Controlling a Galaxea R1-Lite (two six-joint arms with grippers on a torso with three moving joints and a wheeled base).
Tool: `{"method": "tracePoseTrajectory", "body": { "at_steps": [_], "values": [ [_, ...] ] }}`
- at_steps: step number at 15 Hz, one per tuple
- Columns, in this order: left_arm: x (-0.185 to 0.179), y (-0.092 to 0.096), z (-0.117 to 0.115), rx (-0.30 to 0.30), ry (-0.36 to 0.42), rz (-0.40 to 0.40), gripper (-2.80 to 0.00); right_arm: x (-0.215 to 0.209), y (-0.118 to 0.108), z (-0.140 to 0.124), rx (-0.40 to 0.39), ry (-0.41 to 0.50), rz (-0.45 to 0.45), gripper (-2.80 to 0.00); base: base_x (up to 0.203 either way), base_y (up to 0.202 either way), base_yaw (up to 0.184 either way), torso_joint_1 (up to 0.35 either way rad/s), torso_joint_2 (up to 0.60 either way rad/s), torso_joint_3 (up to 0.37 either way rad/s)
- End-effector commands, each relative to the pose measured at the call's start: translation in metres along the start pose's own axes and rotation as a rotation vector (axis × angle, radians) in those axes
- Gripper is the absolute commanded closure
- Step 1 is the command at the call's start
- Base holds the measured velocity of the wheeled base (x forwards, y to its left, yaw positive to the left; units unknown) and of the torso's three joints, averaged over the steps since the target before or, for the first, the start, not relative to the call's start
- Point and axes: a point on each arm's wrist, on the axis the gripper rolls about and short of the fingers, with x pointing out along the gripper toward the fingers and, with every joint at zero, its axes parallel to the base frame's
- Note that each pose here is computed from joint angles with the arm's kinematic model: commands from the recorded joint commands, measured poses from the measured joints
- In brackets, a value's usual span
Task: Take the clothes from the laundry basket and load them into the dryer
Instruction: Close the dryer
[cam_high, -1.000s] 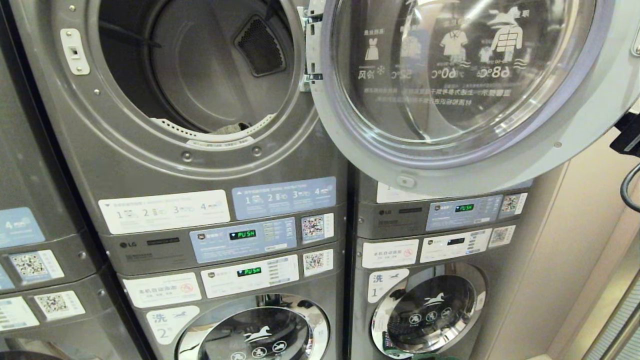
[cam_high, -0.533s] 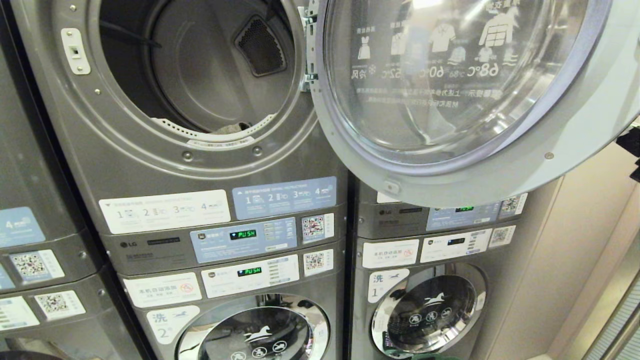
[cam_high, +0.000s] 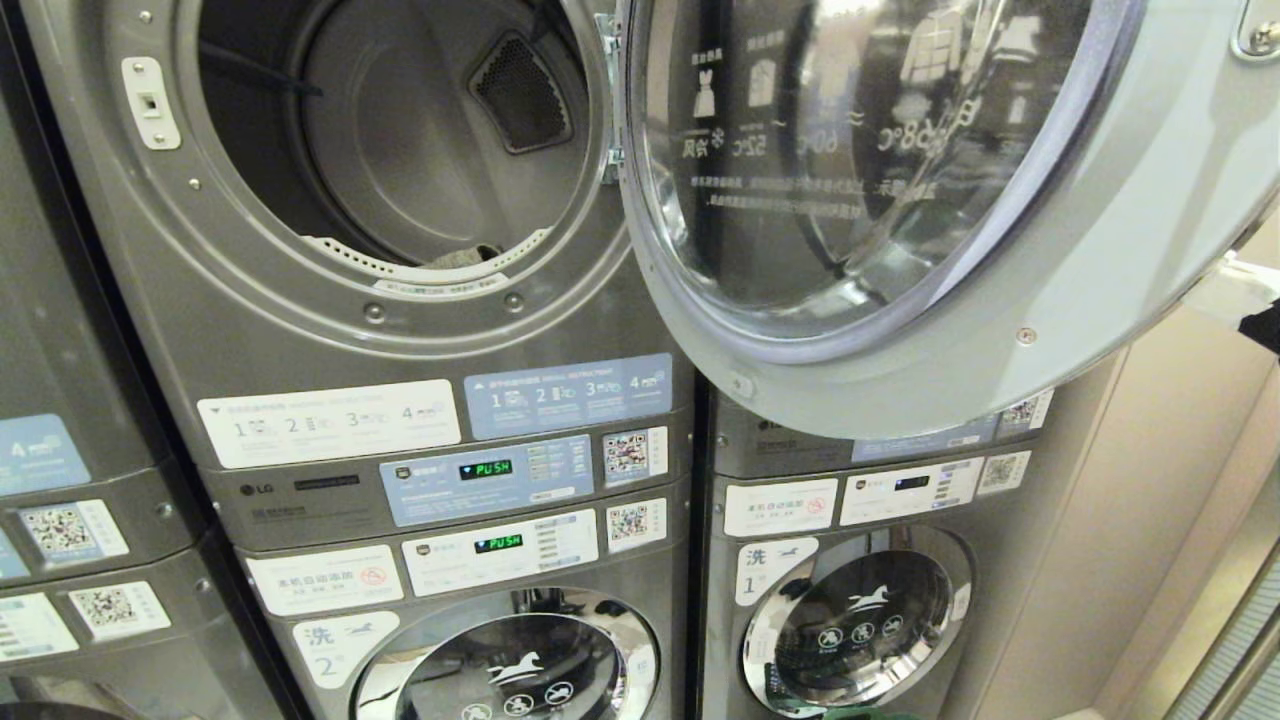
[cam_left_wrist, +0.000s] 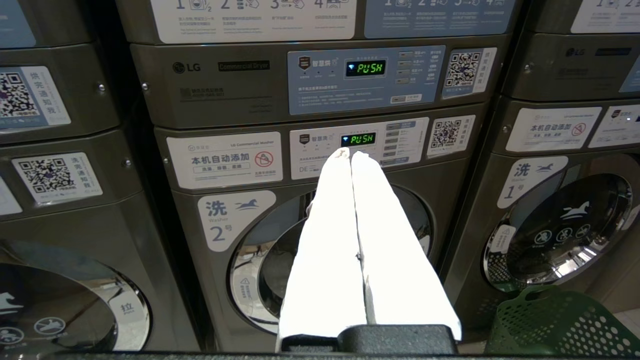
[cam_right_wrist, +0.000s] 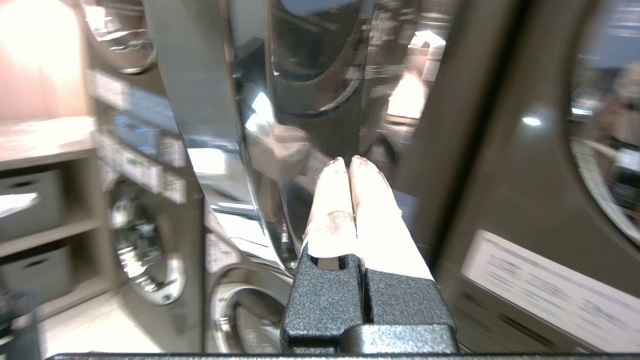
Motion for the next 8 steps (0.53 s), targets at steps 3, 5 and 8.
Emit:
{"method": "tracePoseTrajectory", "body": {
  "at_steps": [3, 5, 8],
  "values": [
    [0.0, 0.0, 0.0, 0.0, 0.0, 0.0, 0.0, 0.047, 0.012, -0.016, 0.01, 0.003, 0.106, 0.0, 0.0, 0.0, 0.0, 0.0, 0.0, 0.0],
    [0.0, 0.0, 0.0, 0.0, 0.001, 0.0, 0.0, 0.084, 0.021, -0.019, 0.029, -0.015, 0.124, 0.0, 0.0, 0.0, 0.0, 0.0, 0.0, 0.0],
    [0.0, 0.0, 0.0, 0.0, 0.001, 0.0, 0.0, 0.142, 0.043, -0.031, 0.064, -0.022, 0.154, 0.0, 0.0, 0.0, 0.0, 0.0, 0.0, 0.0]
  ]
}}
